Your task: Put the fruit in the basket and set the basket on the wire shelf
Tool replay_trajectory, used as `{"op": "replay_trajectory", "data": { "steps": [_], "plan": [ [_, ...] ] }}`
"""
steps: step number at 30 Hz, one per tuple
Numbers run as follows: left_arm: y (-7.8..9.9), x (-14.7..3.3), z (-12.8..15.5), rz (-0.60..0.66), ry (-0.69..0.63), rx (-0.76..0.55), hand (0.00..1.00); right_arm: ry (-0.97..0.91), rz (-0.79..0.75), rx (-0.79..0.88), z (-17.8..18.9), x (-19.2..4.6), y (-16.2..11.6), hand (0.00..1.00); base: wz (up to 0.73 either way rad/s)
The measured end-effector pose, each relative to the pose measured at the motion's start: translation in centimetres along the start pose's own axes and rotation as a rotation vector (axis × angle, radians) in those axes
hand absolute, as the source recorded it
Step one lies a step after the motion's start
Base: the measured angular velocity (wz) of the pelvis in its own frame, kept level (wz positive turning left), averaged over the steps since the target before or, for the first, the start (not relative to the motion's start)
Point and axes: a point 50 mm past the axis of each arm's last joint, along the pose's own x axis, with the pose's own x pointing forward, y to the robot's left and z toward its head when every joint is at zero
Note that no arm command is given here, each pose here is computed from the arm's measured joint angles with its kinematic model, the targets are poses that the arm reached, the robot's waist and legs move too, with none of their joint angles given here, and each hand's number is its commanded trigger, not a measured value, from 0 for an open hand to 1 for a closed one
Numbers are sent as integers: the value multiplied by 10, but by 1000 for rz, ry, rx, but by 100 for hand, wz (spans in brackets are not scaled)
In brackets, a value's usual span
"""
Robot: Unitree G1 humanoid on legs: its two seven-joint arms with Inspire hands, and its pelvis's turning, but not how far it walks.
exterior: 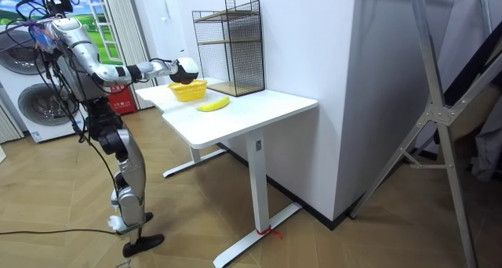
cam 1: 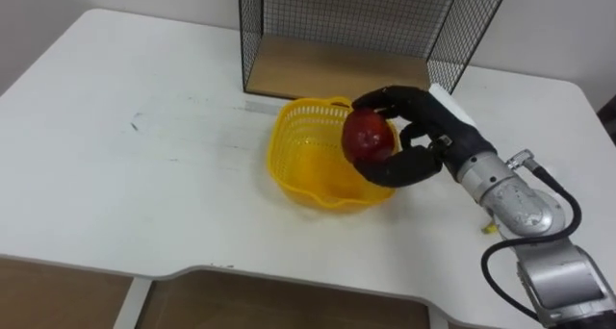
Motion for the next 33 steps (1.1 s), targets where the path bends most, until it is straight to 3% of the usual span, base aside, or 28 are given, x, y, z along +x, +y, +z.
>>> {"op": "replay_trajectory", "data": {
  "steps": [33],
  "plan": [
    [-4, 0, 2, -13, -7, 33, 0, 32, 7, 10, -8, 0, 2, 0, 0]
  ]
}}
